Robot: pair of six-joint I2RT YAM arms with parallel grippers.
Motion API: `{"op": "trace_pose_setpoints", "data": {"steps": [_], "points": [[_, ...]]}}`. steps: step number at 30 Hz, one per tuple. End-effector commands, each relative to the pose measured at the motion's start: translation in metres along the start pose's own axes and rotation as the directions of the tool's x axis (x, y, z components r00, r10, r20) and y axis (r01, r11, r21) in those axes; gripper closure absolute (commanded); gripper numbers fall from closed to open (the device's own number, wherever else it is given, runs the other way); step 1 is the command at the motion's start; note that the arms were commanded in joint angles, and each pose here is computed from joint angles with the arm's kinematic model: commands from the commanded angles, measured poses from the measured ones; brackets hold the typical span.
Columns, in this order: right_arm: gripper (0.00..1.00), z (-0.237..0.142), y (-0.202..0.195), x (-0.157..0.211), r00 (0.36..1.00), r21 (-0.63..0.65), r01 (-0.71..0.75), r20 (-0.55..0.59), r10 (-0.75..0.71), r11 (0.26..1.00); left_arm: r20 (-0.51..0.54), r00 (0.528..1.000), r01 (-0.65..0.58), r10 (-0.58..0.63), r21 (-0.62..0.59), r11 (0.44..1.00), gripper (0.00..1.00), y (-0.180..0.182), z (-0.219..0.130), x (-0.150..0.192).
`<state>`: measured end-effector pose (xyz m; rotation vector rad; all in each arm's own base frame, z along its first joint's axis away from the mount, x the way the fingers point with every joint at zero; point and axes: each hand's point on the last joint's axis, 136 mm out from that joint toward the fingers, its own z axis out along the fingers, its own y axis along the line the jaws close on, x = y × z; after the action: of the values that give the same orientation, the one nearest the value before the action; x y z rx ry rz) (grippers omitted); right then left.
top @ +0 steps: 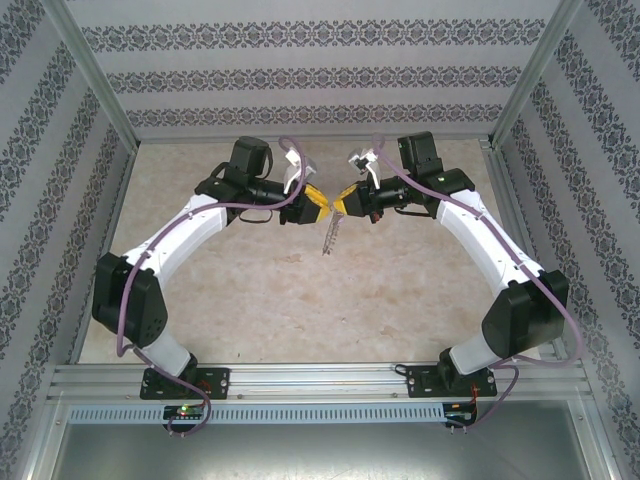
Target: Put the keys on the keyring
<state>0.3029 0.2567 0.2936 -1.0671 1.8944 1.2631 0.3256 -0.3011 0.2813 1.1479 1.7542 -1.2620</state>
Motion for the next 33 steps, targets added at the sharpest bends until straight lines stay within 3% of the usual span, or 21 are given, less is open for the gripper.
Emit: {"op": "trace_pose_setpoints", "data": {"steps": [1,21,33], "points": [[1.0,0.001,0.012,-0.011,0.998,-0.054,0.056,0.024,-0.055,0.997,0.015,1.0,-0.026,0.025,0.059,0.998,0.67,-0.007,-0.001,-0.01],[1.0,0.006,0.012,-0.021,0.997,-0.078,0.063,0.05,-0.059,0.995,0.009,1.0,-0.013,0.011,0.194,0.981,0.79,-0.022,0.007,-0.011],[1.0,0.01,0.014,-0.024,0.996,-0.085,0.065,0.06,-0.06,0.994,0.064,0.997,-0.056,0.045,0.178,0.982,0.91,-0.025,0.005,-0.02]]}}
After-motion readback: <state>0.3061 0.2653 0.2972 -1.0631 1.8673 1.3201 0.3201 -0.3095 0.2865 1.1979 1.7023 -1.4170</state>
